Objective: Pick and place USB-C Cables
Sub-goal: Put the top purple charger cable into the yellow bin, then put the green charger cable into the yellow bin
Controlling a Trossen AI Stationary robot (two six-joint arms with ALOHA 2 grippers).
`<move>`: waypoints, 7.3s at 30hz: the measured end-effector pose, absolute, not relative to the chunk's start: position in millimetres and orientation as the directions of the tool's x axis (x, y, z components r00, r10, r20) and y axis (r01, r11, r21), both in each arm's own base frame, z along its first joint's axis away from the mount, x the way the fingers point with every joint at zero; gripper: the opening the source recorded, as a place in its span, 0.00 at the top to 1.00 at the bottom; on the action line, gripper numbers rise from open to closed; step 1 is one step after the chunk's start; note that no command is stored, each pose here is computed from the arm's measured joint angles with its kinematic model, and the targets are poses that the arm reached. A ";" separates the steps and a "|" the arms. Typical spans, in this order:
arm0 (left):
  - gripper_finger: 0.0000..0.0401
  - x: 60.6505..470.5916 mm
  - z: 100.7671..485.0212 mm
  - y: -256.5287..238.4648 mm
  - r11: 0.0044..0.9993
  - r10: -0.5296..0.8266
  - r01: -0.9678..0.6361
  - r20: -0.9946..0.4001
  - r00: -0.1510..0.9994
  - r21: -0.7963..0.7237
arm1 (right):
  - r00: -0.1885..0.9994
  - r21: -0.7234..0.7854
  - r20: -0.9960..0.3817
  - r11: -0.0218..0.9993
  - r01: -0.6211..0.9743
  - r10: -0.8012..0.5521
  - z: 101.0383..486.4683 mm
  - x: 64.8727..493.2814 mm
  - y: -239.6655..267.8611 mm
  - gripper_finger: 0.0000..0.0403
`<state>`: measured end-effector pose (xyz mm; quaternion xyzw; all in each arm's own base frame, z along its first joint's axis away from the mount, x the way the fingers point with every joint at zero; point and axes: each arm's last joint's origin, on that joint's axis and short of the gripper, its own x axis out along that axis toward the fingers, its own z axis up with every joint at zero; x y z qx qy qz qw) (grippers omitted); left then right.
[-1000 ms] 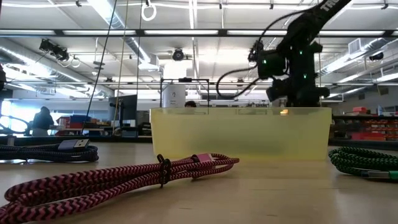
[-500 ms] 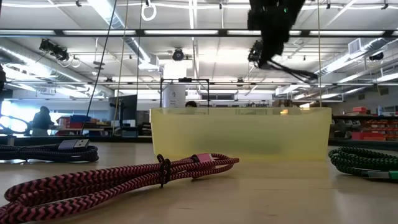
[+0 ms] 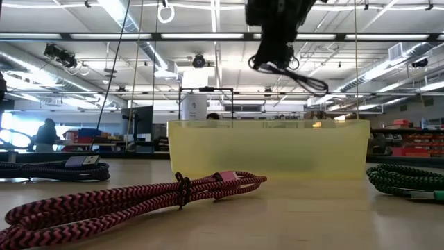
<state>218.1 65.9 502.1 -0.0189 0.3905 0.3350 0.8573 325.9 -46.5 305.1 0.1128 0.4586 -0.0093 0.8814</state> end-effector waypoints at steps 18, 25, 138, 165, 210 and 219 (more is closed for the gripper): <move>0.99 218.1 502.0 66.0 0.775 0.560 -0.588 -0.682 0.470 0.231 | 0.480 0.223 -0.864 0.970 0.101 0.149 205.5 395.0 -24.2 0.98; 0.99 218.1 502.0 65.9 0.776 0.560 -0.588 -0.682 0.470 0.231 | 0.451 0.237 -0.874 0.969 0.068 0.182 188.9 400.4 -22.9 0.98; 0.99 218.5 501.7 65.3 0.790 0.532 -0.579 -0.693 0.486 0.200 | 0.543 0.245 -0.812 0.969 -0.014 0.213 157.2 390.9 -46.8 0.93; 0.99 218.5 501.7 65.2 0.793 0.532 -0.574 -0.693 0.487 0.206 | 0.477 -0.065 -0.878 0.997 -0.039 -0.038 273.0 402.9 -85.5 0.72; 0.99 218.5 501.8 65.2 0.807 0.532 -0.538 -0.693 0.487 0.242 | -0.094 -0.026 -0.995 0.888 0.458 0.019 284.2 332.7 47.7 0.71; 0.99 218.5 501.7 65.2 0.800 0.532 -0.556 -0.693 0.486 0.224 | 0.008 -0.026 -0.999 0.787 0.617 -0.040 324.5 280.4 114.9 0.71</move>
